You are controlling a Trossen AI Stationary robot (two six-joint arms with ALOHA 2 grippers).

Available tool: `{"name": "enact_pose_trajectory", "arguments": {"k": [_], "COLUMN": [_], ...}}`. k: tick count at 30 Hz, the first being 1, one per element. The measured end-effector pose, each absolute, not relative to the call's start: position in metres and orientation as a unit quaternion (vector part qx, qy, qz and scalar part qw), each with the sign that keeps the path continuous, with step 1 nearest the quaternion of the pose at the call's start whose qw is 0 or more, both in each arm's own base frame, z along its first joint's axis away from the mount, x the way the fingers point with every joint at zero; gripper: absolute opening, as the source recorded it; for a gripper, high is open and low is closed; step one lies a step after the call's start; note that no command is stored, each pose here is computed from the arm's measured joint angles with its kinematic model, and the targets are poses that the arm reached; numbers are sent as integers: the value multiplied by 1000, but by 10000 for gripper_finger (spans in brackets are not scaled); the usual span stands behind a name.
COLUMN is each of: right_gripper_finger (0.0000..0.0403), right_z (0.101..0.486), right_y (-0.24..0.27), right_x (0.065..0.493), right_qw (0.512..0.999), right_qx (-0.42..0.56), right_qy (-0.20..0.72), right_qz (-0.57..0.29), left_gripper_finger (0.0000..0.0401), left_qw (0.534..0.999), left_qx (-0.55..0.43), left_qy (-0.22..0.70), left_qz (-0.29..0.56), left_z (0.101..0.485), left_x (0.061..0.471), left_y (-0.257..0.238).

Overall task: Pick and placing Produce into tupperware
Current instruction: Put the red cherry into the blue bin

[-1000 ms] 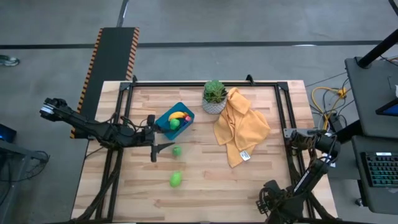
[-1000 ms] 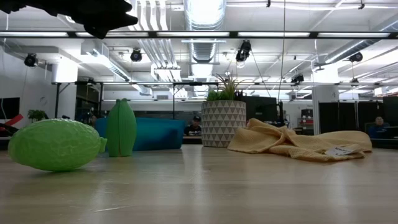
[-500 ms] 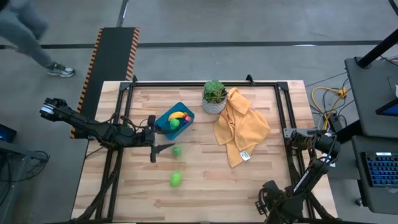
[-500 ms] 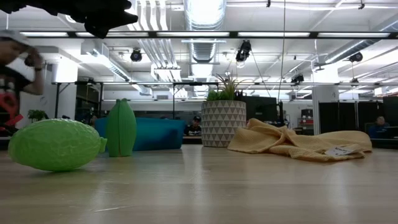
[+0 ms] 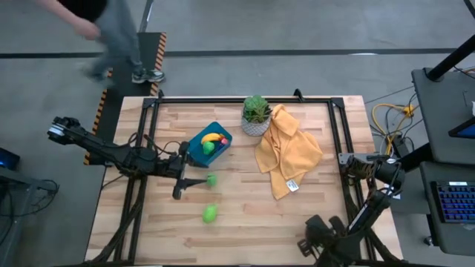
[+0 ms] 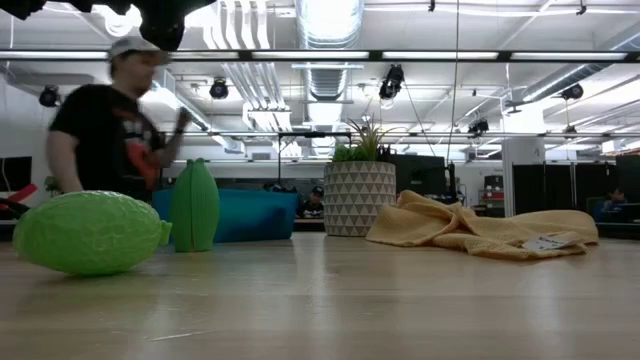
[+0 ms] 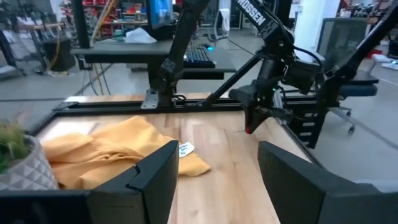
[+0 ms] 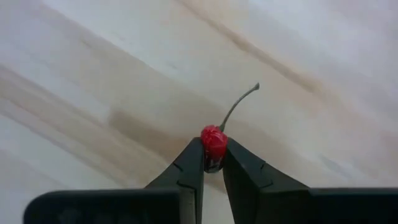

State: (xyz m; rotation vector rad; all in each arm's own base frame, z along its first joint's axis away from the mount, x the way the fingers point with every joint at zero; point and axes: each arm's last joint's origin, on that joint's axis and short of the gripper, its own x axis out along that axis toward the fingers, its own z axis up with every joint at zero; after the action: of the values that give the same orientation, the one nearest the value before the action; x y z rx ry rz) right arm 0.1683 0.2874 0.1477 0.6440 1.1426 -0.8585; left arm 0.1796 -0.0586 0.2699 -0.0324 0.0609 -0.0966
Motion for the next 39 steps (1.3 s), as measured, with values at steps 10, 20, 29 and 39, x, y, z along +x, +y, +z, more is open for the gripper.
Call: {"name": "enact_pose_trajectory", "arguments": {"k": [10,20,29,39], "right_gripper_finger": [41,29,23,22], "right_z": [169,179,183,188], "right_y": [292,290,292,289], "right_x": [186,192,195,213], "right_qw": [882,953,959,865], "right_qx": [184,29,21,225], "right_qy": [322,164,134,341], "right_qz": [-291,-255,-250,-290], "left_gripper_finger": [206,206,206,206], "left_qw": [994,993,993,993], "left_qx": [-86,-96,-100,-103], "left_qy": [27,24,13,4], "left_qz": [-58,-60,-63,-65], "left_z": [271,272,274,276], "left_x": [178,178,178,178], "left_y": [-59,-59,-59,-59]}}
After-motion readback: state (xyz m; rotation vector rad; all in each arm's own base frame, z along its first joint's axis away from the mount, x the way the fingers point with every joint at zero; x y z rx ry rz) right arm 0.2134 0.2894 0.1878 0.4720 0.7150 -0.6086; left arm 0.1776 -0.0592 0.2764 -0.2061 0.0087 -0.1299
